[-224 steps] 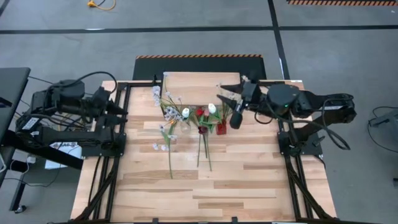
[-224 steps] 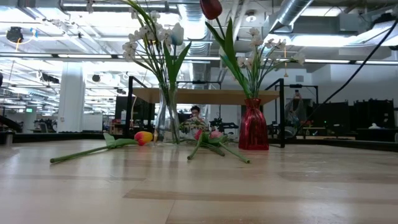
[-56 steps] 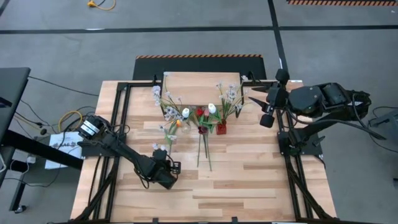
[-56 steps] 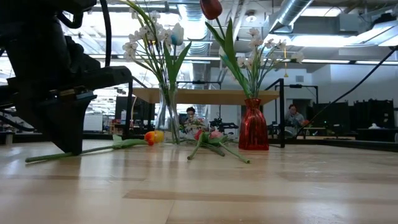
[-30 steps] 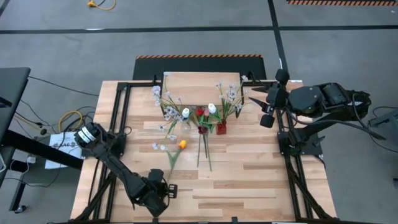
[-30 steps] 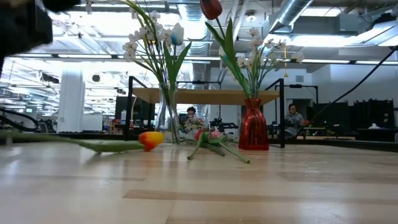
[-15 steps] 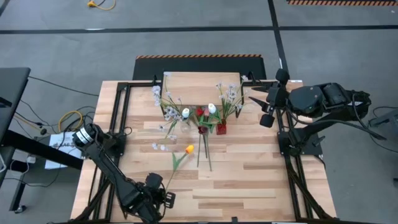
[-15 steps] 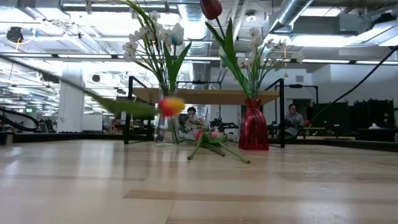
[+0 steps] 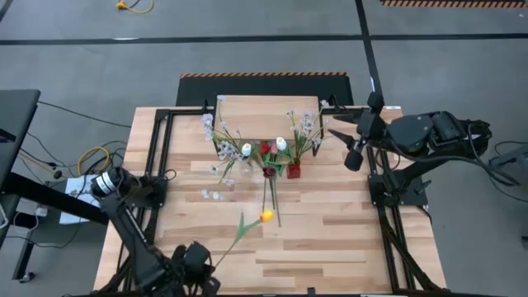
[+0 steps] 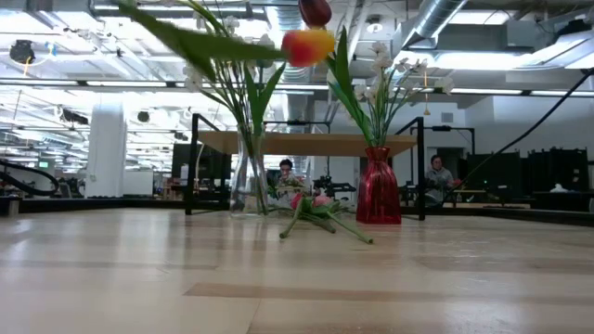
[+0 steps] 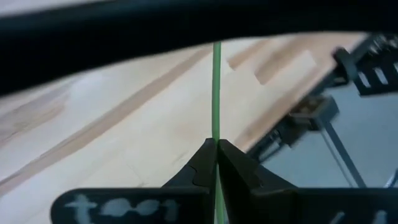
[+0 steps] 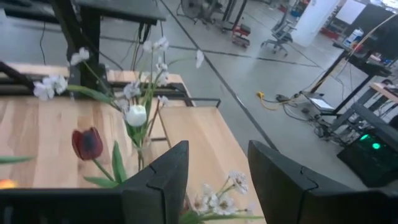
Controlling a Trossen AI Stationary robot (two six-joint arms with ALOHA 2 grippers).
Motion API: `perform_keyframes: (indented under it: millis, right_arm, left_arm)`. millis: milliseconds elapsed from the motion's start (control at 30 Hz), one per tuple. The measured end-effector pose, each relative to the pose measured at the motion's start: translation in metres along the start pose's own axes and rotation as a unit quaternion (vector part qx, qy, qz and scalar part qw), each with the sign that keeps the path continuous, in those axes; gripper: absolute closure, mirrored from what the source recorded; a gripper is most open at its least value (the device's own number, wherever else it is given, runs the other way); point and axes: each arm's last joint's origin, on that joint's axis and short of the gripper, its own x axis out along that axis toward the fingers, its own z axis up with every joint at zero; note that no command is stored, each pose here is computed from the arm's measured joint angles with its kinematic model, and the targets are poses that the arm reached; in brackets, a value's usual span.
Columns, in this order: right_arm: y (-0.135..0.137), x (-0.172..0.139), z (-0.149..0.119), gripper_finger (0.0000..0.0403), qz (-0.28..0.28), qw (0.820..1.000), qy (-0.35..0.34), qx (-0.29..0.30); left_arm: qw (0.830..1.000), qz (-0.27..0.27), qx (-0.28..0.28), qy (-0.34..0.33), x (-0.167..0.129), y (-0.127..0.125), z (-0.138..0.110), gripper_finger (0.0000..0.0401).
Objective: Pick and place flowers into a vace then onto a shelf
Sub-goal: Put the yellow flower into the transparent vase
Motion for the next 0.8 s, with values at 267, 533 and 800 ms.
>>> perform_keyframes:
  millis: [267,533,800]
  right_arm:
    - [-0.001,0.0,0.009,0.0253,-0.004,0.998,-0.036,0.042]
    - [-0.025,-0.024,0.027,0.0262,-0.02,0.98,-0.093,0.172]
    - [-0.04,-0.057,0.049,0.026,0.115,0.967,-0.174,0.147]
  left_arm:
    - [0.994,-0.042,0.095,-0.043,-0.019,-0.007,-0.005,0.0401]
    - [0.979,-0.022,0.165,-0.119,-0.021,-0.004,0.004,0.0401]
    - [0.951,-0.026,0.205,-0.228,-0.029,-0.007,0.031,0.0401]
